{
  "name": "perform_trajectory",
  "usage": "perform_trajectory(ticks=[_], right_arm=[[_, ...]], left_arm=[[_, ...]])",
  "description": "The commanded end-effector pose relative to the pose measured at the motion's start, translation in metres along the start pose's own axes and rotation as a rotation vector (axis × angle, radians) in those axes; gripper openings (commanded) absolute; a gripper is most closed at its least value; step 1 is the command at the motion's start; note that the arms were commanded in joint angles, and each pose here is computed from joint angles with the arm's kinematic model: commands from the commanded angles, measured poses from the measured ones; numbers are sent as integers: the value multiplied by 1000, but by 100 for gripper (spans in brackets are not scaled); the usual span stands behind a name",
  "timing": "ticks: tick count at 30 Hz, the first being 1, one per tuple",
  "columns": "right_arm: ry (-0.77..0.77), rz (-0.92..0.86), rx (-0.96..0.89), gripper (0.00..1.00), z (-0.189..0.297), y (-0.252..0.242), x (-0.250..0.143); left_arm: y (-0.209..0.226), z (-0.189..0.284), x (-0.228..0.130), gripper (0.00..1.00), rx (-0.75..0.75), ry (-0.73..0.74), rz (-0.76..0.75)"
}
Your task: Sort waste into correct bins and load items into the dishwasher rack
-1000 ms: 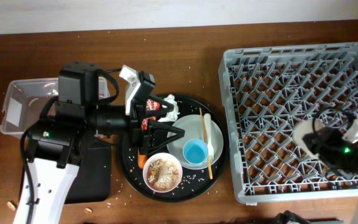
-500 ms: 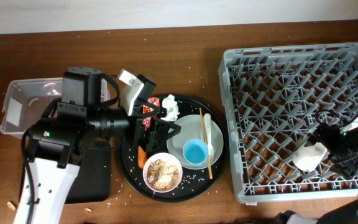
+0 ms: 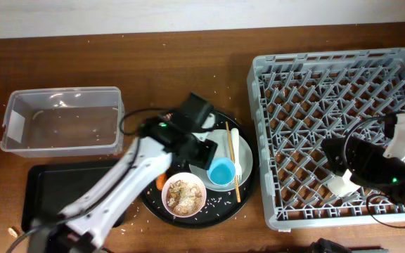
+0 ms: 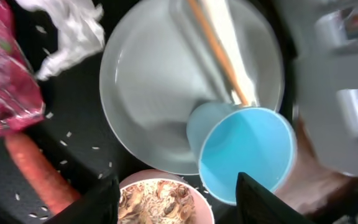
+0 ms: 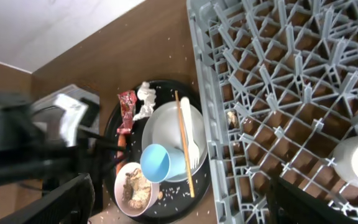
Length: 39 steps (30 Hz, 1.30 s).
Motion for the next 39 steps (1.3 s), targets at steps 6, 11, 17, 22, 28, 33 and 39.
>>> perform_trajectory(ticks=[6,11,17,22,28,33,39], right_arm=[[47,-8,-22,88,-8,-5,2],[74,20,-27,87,-9,-7,-4],[109,97,29,81,-9,3,-12],[274,326,372,77,-6,69,-52],[337,588,702,82,7,138,-81],[351,651,824,83,6,164,-82],[435,712,922,65,-4,185,-98]], left_arm=[[-13,-61,-9,37,106,122,-36],[-14,-74,-7,0,98,133,-31],[-29,43,42,0,-120,-111,-81],[-42,163,63,0,-564,-527,-221],[-64,240,56,0,-992,-766,-423],[-73,259,48,0,-1117,-802,-489],[-72,257,49,0,-1099,-803,-488]])
Point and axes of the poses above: each gripper's point midway between its finger pads, its own z axis back along the fingers, its own y axis along the line the jaws close on, x = y × z, the point moved 1 cm from there along z, back along the fingers, and after that the axes turned 12 degrees about -z, right-handed, at the moved point
